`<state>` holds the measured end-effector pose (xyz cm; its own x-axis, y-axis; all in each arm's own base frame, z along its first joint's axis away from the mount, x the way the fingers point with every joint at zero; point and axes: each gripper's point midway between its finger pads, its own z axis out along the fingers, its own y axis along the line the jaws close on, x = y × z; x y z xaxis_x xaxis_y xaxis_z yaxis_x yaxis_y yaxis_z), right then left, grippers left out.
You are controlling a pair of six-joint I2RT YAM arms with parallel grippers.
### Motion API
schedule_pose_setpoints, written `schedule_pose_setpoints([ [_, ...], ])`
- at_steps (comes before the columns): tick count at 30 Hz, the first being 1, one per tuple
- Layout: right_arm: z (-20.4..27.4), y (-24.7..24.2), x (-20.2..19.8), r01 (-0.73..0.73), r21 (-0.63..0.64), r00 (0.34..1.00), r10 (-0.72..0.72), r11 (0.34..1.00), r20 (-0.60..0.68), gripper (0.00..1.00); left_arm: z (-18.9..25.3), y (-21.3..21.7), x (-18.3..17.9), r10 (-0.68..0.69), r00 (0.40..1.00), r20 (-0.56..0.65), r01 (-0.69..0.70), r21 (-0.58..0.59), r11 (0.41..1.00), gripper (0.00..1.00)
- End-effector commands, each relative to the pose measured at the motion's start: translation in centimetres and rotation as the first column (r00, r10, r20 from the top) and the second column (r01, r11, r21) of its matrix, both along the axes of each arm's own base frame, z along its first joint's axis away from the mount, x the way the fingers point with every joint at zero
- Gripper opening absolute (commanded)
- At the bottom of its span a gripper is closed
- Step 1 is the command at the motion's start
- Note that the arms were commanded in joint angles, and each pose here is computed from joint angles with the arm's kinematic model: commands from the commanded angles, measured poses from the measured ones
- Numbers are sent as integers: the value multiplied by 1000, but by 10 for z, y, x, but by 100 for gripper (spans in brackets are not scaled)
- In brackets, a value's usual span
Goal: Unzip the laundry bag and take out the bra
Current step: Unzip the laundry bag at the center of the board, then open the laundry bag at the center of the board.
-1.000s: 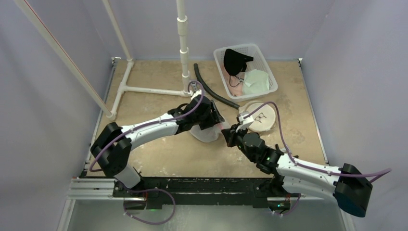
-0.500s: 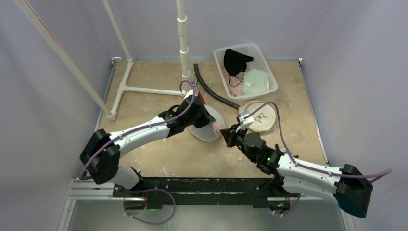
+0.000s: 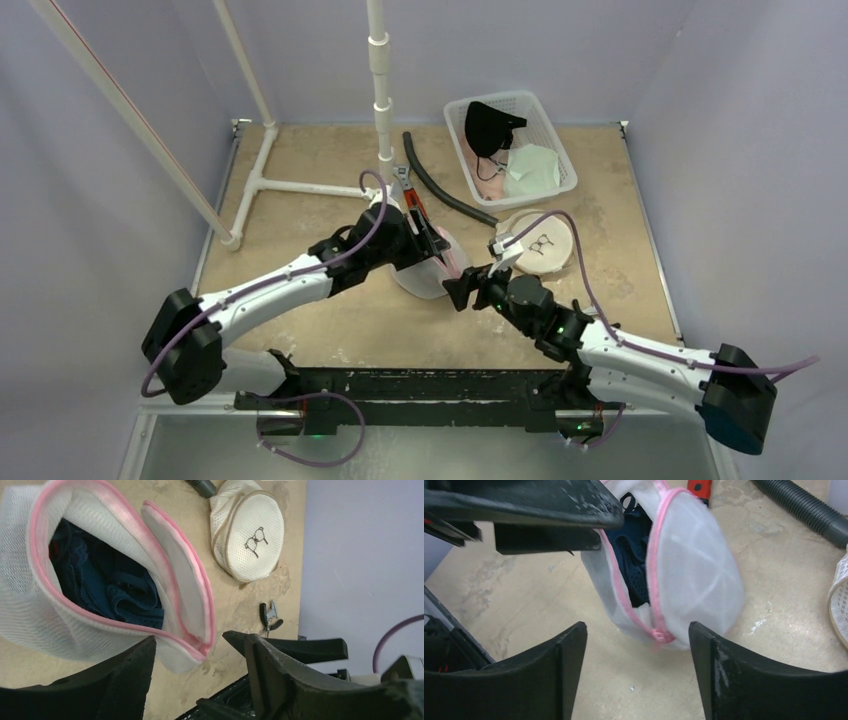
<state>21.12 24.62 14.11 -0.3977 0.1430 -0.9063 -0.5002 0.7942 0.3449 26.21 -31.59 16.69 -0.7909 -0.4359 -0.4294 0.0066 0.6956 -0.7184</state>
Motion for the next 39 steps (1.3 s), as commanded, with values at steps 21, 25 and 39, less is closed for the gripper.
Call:
schedule_pose_setpoints([
  [21, 36, -38, -4, 166, 121, 985, -160, 979, -60, 77, 53, -10, 48, -278, 939, 201, 257, 127, 958, 70],
  [25, 41, -44, -13, 150, 161, 988, -142, 976, -58, 77, 23, -20, 61, -284, 952, 110, 270, 131, 954, 70],
  [39, 62, -51, -19, 136, 187, 991, -132, 973, -34, 75, -21, -35, 61, -311, 950, 15, 308, 88, 947, 36],
])
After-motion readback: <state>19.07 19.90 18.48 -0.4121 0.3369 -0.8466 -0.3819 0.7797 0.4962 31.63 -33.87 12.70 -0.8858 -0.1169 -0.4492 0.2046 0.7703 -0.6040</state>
